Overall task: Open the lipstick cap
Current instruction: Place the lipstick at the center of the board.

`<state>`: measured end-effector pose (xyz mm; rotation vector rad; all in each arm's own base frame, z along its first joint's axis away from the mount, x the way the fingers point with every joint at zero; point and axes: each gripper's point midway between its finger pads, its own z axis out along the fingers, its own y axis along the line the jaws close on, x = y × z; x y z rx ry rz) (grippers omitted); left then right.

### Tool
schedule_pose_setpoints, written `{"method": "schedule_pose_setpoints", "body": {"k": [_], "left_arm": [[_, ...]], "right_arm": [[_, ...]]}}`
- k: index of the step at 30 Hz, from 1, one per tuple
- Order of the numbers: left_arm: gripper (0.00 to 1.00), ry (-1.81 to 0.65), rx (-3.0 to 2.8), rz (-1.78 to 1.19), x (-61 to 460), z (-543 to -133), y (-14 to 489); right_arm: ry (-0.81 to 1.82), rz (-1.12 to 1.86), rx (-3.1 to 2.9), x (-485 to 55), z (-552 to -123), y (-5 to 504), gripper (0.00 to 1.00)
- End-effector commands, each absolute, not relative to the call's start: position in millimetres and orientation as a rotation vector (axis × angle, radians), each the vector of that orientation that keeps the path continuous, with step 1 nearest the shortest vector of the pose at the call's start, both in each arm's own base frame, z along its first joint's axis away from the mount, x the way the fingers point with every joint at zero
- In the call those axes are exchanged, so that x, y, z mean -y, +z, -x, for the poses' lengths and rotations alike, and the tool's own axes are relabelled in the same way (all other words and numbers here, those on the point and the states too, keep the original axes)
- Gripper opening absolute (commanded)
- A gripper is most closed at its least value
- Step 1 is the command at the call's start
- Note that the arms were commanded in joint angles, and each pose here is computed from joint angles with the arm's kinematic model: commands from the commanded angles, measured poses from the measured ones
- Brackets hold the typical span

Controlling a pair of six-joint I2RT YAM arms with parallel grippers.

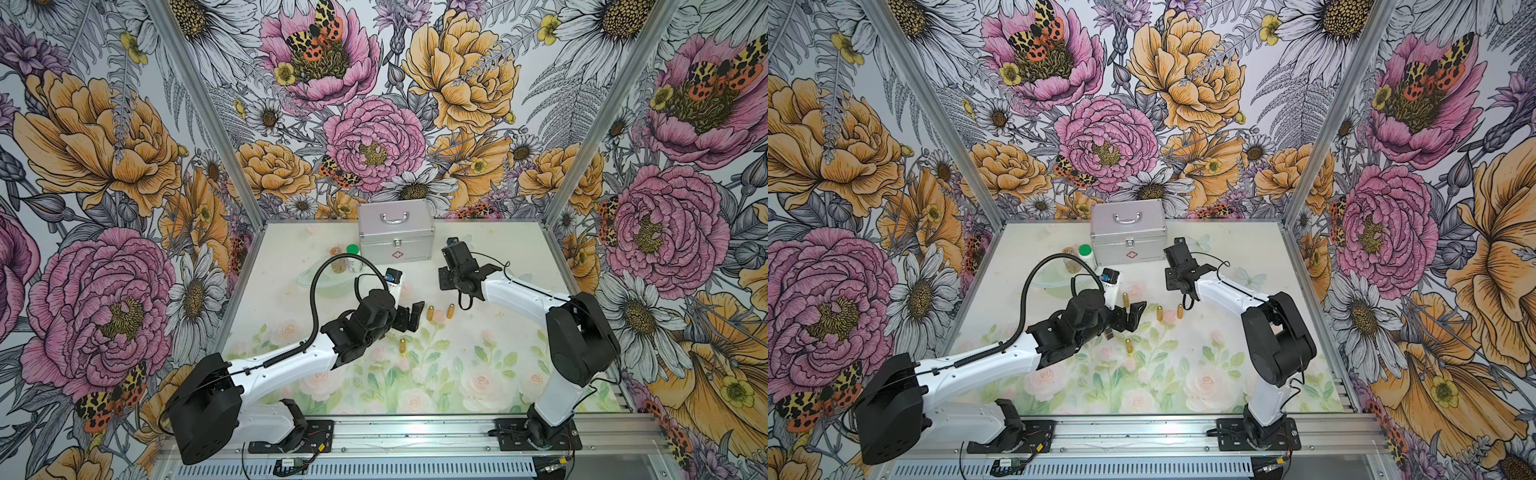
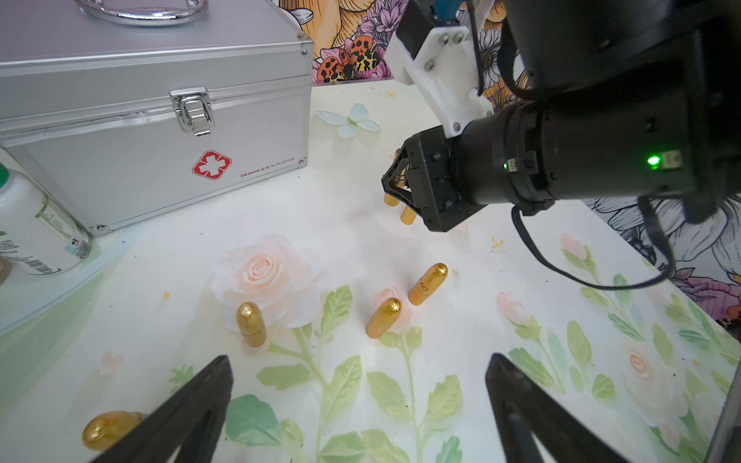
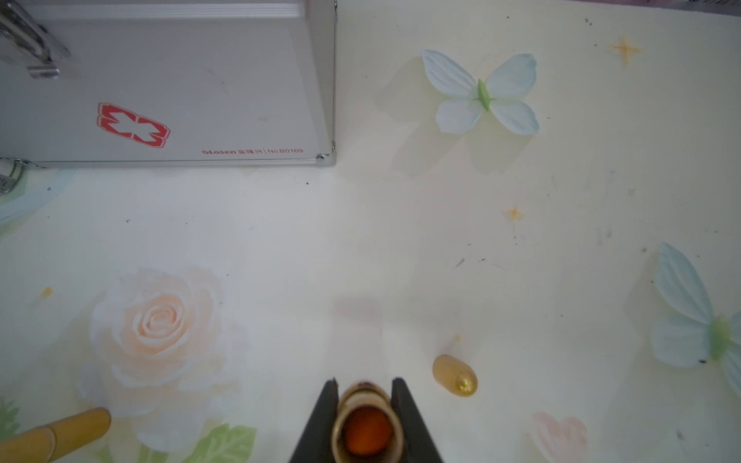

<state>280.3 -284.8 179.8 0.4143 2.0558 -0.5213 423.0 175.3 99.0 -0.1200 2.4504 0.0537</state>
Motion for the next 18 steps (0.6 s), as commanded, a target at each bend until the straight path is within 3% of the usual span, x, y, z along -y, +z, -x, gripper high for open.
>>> {"method": "schedule_pose_setpoints", "body": {"k": [1,18], "left_arm": [[0.99,-0.524,-2.041,-0.383,288,-285,190],[0.99,-0.527,-2.034,-0.372,289,-286,194]], "right_arm": [[0.069,0.127,-2.411,-177,-435,93,0.18],[0.067,0.127,-2.420,-172,-441,49,0.18]]}}
